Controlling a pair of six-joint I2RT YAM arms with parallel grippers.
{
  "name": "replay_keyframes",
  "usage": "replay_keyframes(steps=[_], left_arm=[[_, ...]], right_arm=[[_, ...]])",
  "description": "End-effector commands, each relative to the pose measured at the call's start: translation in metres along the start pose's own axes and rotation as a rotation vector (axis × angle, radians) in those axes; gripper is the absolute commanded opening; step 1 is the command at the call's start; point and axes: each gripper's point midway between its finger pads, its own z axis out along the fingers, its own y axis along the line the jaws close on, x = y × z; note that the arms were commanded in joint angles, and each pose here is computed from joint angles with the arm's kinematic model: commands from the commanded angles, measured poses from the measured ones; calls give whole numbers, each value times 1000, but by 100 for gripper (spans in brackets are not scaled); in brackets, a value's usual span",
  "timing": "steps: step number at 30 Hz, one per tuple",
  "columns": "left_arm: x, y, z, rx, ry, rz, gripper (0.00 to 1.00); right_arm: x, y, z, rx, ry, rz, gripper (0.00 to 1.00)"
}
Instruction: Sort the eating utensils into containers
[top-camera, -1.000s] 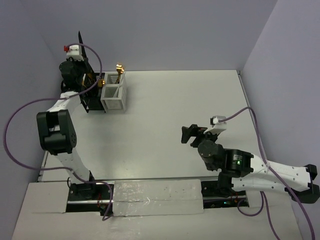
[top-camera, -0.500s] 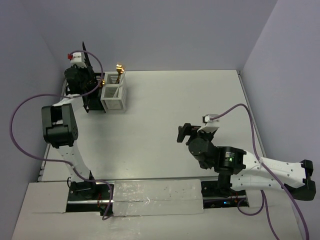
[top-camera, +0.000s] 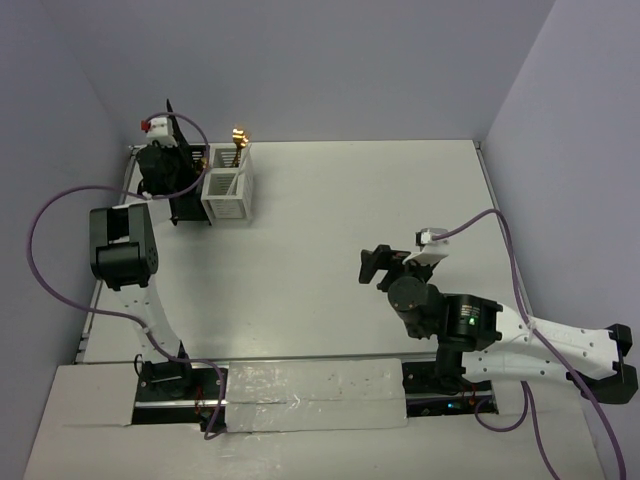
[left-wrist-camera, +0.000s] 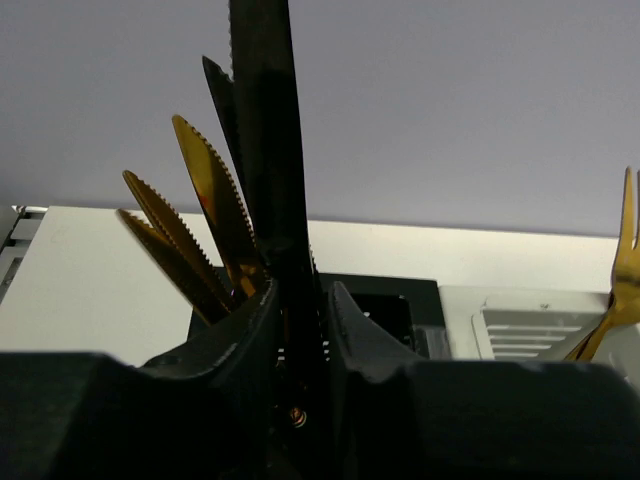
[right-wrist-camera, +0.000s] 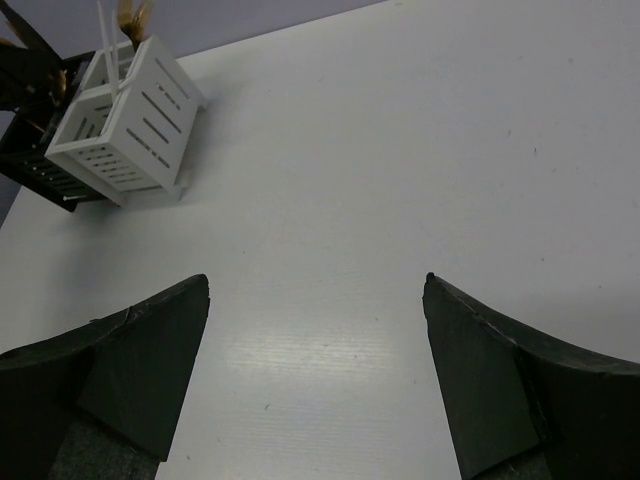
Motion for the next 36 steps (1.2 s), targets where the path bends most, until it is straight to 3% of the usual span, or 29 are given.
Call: replay_keyframes(steps=[1,6,14,18,19,21,22,25,26,27,29,30,31,33,36], left_arm=[[-37,-6,-3,21,-108,-12,37],[-43,-8,-11,22,-82,-38,48],[-87,3,-36,-66,-73,-94,50],[-121,0,-67,-105,-6,-93,51],[-108,-2,-77,-103,81,-90,52],[-122,-18,-101,-31,111,-47,55],[-107,-24,-115,0,188,-29,55],[-109,-44,-158,119,256,82,56],[-84,-44,-179,151,353,148,57],[-92,-50,-199,181,347,186,57],[-52,-45,-233,193,472,251,59],[-56,-42,-248,167,454,279,59],[-25,-29,-264,116,527,295,59],[-13,-19,-285,63,535,338,63],[47,-2,-319,6,635,363,65]], right_arm=[[-7,2,0,8,-32,46,94],[-3,3,1,1,-18,43,94],[-3,0,-2,-16,-17,62,95],[0,-6,-4,-11,-6,69,96],[5,-8,-4,-11,3,63,96],[10,-12,-4,-17,13,71,97],[15,-9,-5,-38,36,71,97],[26,-11,-2,-54,80,52,97],[35,-7,-2,-78,126,34,97],[39,-13,3,-52,142,30,97],[58,-15,7,-65,236,5,97],[61,-29,16,-16,253,12,98],[68,-31,22,-8,282,8,98],[83,-35,27,-22,347,-9,99],[93,-50,47,26,375,-5,100]])
